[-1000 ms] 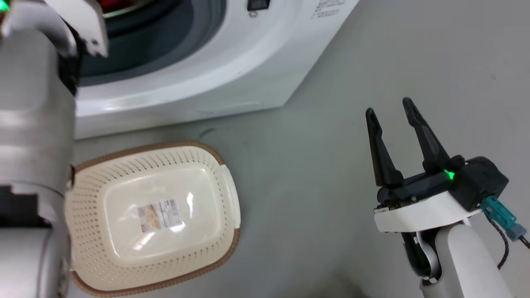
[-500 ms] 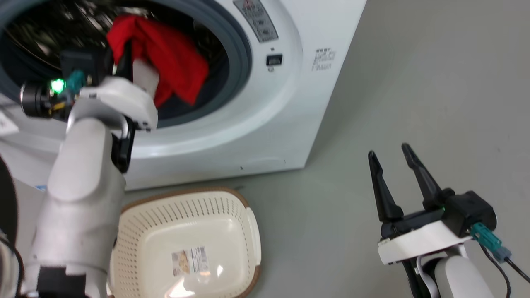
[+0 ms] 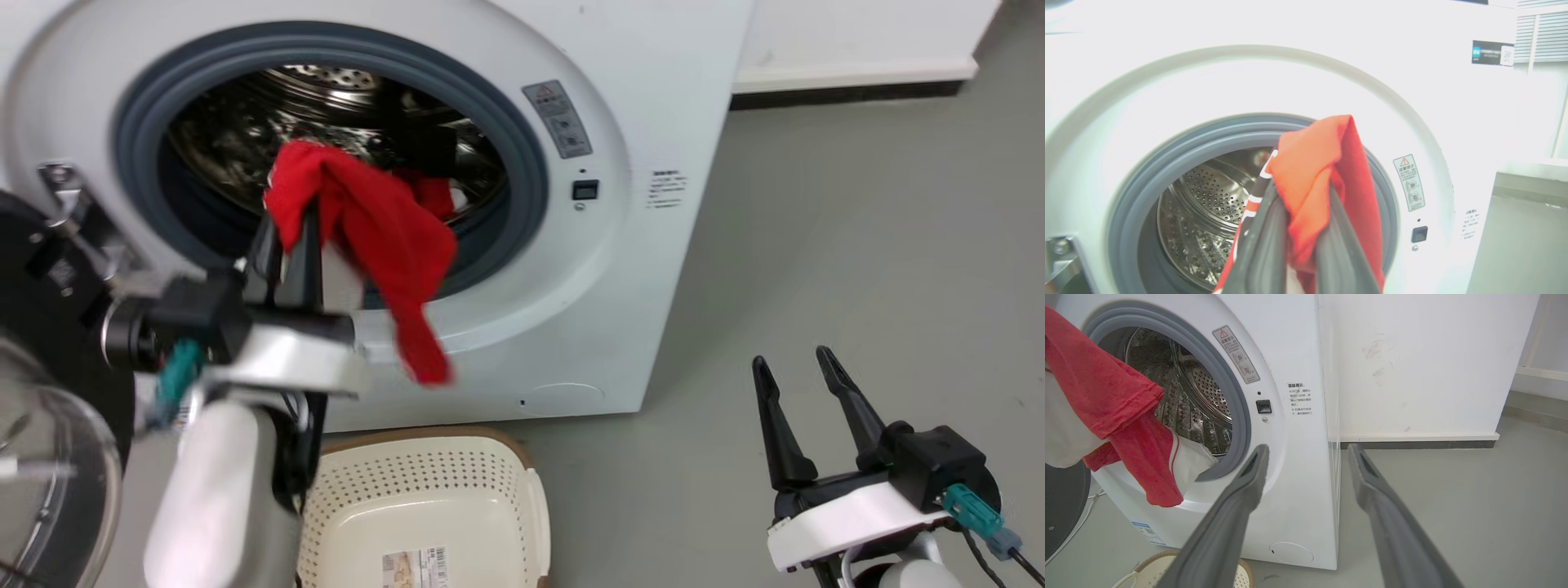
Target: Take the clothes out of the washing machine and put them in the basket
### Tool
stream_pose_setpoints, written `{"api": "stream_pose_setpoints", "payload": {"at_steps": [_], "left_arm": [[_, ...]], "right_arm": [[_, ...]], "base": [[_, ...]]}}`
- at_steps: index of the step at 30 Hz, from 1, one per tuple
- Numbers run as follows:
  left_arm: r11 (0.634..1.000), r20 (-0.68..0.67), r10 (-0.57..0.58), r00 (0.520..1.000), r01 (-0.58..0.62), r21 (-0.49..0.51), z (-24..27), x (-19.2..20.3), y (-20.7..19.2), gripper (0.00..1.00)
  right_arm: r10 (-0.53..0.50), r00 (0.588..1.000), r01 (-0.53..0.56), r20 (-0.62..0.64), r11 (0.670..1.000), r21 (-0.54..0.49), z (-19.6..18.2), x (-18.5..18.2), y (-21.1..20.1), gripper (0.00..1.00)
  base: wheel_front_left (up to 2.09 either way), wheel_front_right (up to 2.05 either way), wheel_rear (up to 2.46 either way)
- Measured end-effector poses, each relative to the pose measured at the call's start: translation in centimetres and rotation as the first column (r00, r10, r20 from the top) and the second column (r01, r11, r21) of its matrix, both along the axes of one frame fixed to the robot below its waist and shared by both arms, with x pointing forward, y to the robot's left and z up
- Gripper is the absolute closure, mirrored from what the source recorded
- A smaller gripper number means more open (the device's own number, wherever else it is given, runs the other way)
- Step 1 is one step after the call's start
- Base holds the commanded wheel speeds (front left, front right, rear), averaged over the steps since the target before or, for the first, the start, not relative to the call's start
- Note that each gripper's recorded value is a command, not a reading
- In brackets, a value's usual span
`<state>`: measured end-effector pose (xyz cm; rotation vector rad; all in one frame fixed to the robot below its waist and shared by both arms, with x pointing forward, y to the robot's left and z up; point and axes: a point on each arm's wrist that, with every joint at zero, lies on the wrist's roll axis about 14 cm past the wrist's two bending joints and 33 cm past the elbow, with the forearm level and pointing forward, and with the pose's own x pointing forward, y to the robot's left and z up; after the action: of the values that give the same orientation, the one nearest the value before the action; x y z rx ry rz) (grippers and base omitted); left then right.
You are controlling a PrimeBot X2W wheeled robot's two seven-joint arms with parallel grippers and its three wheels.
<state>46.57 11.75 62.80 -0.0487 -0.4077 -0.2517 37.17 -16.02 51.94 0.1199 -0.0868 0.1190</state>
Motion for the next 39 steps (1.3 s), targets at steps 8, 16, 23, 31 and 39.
{"api": "stream_pose_setpoints", "payload": {"at_steps": [8, 16, 23, 31, 39], "left_arm": [[0.998, -0.100, 0.047, 0.994, -0.051, -0.047, -3.2, -6.6, 1.1, 1.00], [0.989, -0.490, 0.063, 0.869, -0.119, -0.084, -15.9, -9.5, 1.6, 1.00], [0.990, -0.708, 0.057, 0.704, -0.132, -0.051, -25.6, -8.3, 1.4, 1.00], [0.995, -0.865, 0.066, 0.498, -0.094, 0.021, -34.9, -5.6, 1.1, 1.00], [0.995, -0.943, 0.099, 0.318, -0.056, 0.085, -42.0, -5.3, 1.1, 1.00]], "right_arm": [[0.047, 0.999, -0.047, 0.002, 0.999, 0.002, 0.4, 0.2, 1.5, 0.00], [0.071, 0.997, -0.071, -0.032, 0.997, -0.009, -0.7, 2.1, 2.3, 0.00], [0.104, 0.991, -0.106, -0.082, 0.994, -0.022, -3.0, 5.3, 3.4, 0.00], [0.129, 0.977, -0.134, -0.172, 0.991, -0.020, -7.8, 8.5, 4.3, 0.00], [0.128, 0.961, -0.135, -0.247, 0.991, -0.010, -12.6, 10.1, 4.2, 0.00]], "base": [[0.00, 0.00, 0.00], [0.00, 0.00, 0.00], [0.00, 0.00, 0.00], [0.00, 0.00, 0.00], [0.00, 0.00, 0.00]]}}
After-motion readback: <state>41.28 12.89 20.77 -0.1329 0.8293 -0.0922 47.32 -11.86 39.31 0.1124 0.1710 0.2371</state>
